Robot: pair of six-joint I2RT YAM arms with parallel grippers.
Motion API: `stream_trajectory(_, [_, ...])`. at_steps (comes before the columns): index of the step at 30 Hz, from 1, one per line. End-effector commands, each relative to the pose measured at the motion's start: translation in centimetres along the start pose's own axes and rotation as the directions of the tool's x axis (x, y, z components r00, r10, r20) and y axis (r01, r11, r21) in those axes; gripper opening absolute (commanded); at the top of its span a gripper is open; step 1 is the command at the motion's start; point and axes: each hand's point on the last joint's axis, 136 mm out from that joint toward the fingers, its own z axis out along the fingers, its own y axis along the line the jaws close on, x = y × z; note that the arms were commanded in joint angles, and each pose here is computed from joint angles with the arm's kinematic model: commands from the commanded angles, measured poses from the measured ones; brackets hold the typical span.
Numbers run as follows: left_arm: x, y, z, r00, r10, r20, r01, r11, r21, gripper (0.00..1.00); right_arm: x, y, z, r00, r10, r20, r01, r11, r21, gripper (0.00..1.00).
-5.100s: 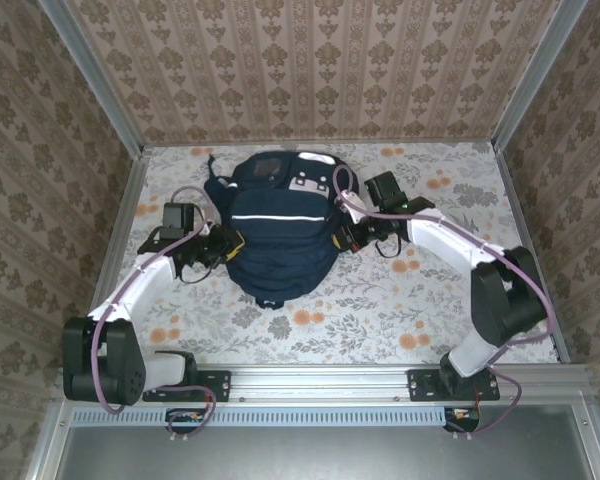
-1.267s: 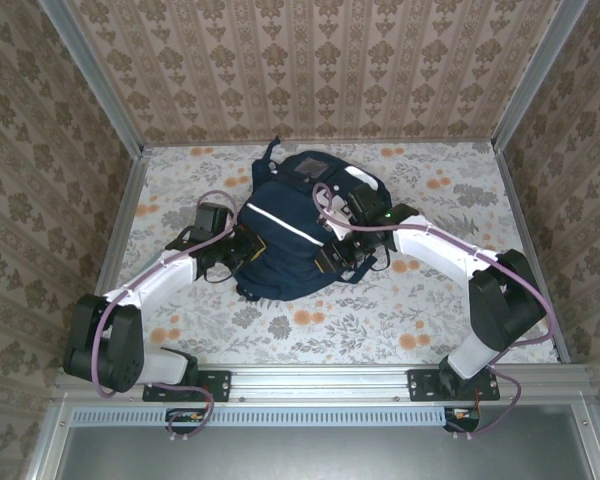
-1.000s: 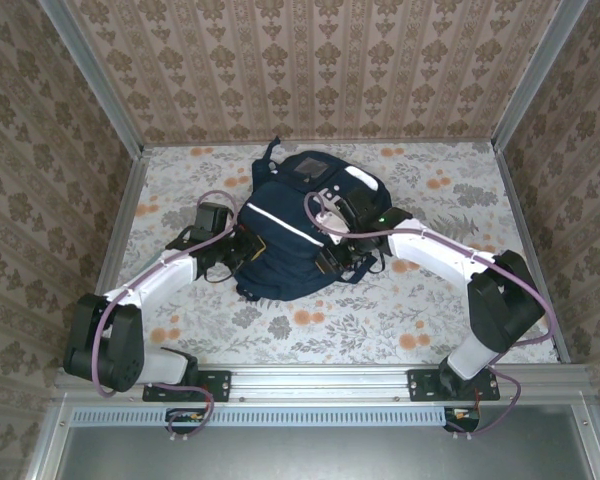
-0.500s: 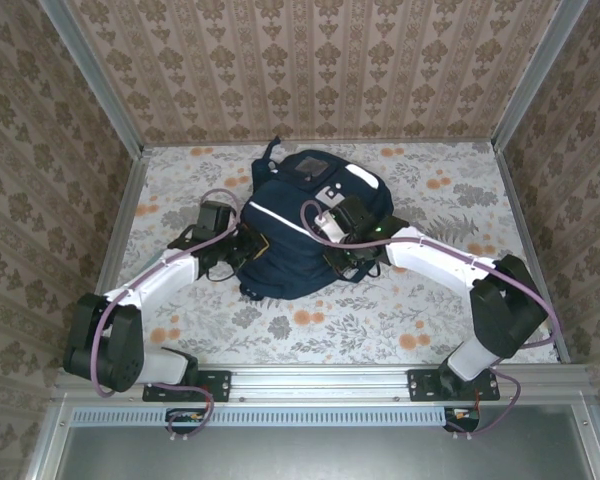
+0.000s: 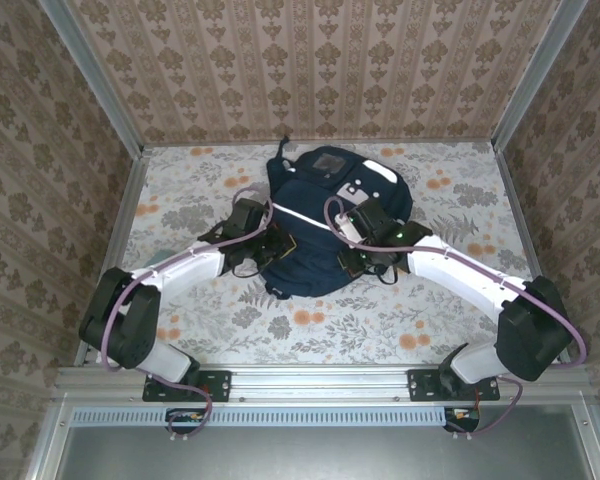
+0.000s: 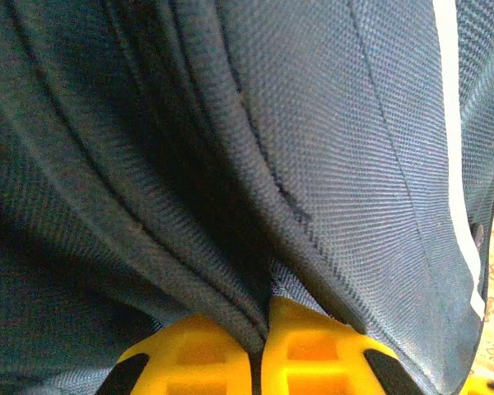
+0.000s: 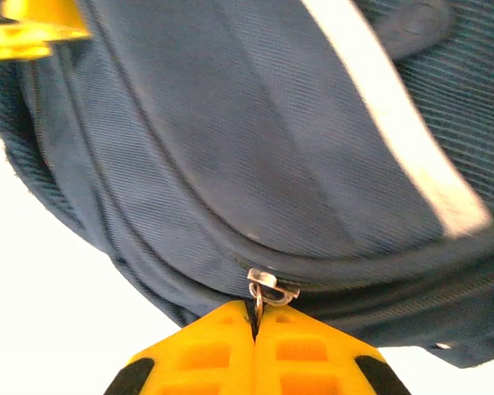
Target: Pack books, pencil case, and school supplies into a backpack
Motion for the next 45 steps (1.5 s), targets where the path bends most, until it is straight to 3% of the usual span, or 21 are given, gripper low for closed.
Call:
stream_trajectory(1, [1.0, -2.9, 1.0, 0.998, 0.045, -0.037, -0.042, 0.997, 0.070, 0.05, 0.8, 3.5, 0.2, 0.997, 0.068, -0.033, -0.071, 0.991, -0.114, 0.00])
stream_trajectory(7, [1.3, -3.3, 1.1, 0.998, 0.046, -0.051, -0.042, 0.996, 0.083, 0.08, -0.9, 3.2, 1.5, 0.987, 0.157, 0.016, -0.156, 0.987, -0.033, 0.00])
stream_trajectory(14, [-1.5, -1.5, -3.0, 0.998, 0.056, 0.001, -0.056, 0.997, 0.056, 0.41, -0.8, 0.3, -0.3, 0.975, 0.211, 0.071, -0.212, 0.977, 0.013, 0.00])
stream_trajectory(20, [-6.6, -0.5, -6.6, 0.990, 0.126, 0.059, -0.131, 0.988, 0.083, 0.49, -0.5, 0.8, -0.1, 0.970, 0.236, 0.050, -0.234, 0.971, -0.041, 0.00])
stream_trajectory(28, [-10.7, -4.6, -4.3, 0.933, 0.360, 0.005, -0.356, 0.922, 0.151, 0.49, -0.6, 0.8, 0.0, 0.968, 0.245, 0.056, -0.243, 0.969, -0.045, 0.00])
stream_trajectory(38, [-11.2, -4.9, 1.6, 0.903, 0.412, -0.120, -0.398, 0.909, 0.123, 0.45, -0.9, 0.5, 0.0, 0.967, 0.249, 0.061, -0.248, 0.968, -0.025, 0.00])
stream_trajectory(45, [-10.7, -4.2, 2.1, 0.910, 0.390, -0.140, -0.373, 0.919, 0.129, 0.15, -1.1, -0.2, 0.3, 0.966, 0.254, 0.056, -0.255, 0.967, 0.015, 0.00])
